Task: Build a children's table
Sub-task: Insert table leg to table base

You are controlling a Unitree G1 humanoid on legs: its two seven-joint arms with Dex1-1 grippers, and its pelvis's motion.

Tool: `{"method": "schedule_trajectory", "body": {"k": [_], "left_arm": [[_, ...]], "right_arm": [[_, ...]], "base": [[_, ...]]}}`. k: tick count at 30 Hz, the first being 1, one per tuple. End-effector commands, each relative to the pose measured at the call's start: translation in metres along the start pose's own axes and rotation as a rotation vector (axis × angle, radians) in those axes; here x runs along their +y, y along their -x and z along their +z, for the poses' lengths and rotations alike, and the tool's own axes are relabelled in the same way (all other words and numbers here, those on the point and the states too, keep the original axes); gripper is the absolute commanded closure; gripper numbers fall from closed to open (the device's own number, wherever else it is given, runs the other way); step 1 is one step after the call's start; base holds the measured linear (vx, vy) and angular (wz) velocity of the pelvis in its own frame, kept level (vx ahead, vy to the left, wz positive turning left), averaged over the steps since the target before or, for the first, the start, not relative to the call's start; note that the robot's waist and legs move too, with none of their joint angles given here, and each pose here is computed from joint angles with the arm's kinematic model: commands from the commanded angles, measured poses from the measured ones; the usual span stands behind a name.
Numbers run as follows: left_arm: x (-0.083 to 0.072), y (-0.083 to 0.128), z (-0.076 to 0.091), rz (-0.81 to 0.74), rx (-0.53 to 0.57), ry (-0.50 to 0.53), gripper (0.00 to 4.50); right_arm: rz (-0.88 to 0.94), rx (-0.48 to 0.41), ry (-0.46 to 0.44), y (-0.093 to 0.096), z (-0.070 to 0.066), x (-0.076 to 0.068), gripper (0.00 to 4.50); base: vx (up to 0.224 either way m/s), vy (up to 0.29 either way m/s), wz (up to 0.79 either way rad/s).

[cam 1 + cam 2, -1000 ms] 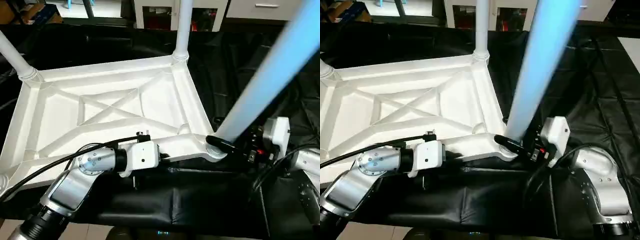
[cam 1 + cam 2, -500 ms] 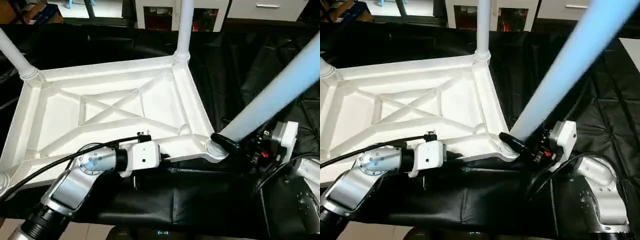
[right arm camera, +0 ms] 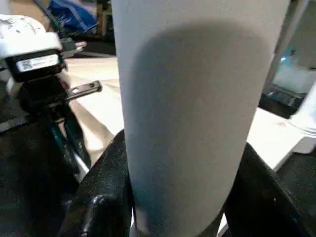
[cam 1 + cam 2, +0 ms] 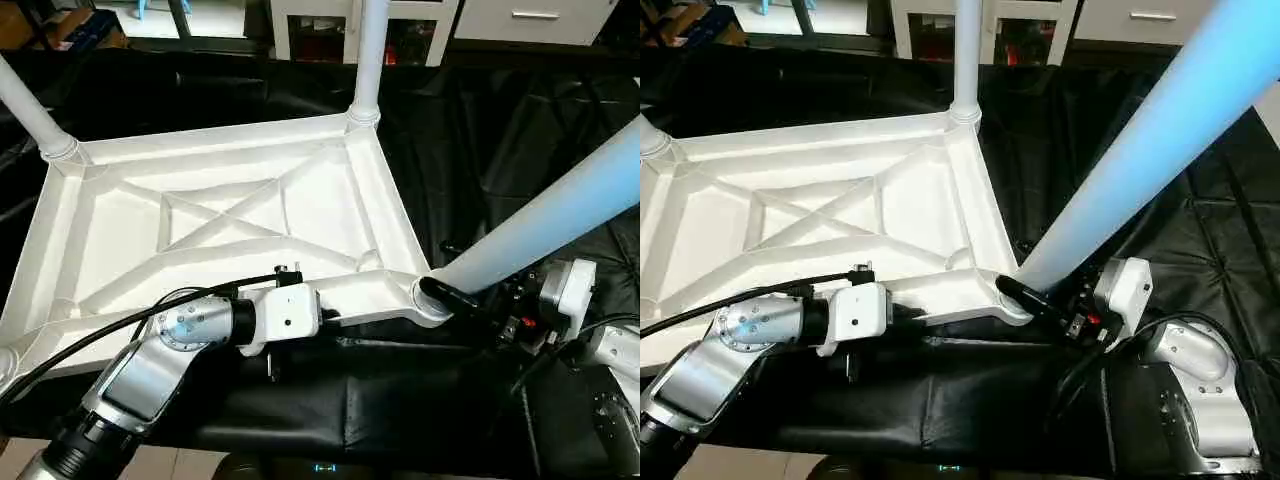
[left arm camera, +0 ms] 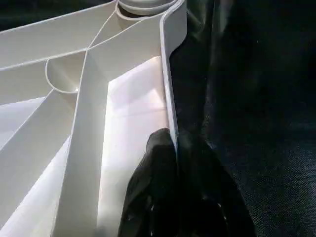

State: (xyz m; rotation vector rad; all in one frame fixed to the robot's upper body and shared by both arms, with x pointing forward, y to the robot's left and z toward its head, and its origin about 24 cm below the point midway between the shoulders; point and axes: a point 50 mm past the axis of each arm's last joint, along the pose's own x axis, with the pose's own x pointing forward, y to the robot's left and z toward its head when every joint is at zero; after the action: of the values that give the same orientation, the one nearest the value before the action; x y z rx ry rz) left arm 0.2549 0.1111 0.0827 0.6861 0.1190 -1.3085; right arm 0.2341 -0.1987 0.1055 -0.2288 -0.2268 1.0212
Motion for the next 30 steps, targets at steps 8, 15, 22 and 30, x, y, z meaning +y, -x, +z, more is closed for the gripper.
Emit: {"method": "schedule_trajectory", "body": {"k": [8, 15, 22, 30], "left_arm": [[-0.018, -0.009, -0.018, -0.068, 0.049, 0.083, 4.5], [-0.018, -0.009, -0.018, -0.066, 0.048, 0.086, 4.5], [-0.019, -0.009, -0.018, -0.065, 0.049, 0.087, 4.5], [-0.019, -0.008, -0.018, -0.065, 0.051, 0.089, 4.5]], "right_arm": [[0.209, 0.165, -0.183, -0.003, -0.027, 0.026, 2.65], [0.212, 0.158, -0.248, -0.009, -0.026, 0.017, 2.65], [0.128, 0.122, -0.318, -0.011, -0.028, 0.004, 2.65], [0.077, 0.115, -0.364, -0.008, -0.032, 0.001, 2.65]], "base": [[0.0, 0.0, 0.0], [0.0, 0.0, 0.0], [0.0, 0.0, 0.0], [0.0, 0.0, 0.0]]}}
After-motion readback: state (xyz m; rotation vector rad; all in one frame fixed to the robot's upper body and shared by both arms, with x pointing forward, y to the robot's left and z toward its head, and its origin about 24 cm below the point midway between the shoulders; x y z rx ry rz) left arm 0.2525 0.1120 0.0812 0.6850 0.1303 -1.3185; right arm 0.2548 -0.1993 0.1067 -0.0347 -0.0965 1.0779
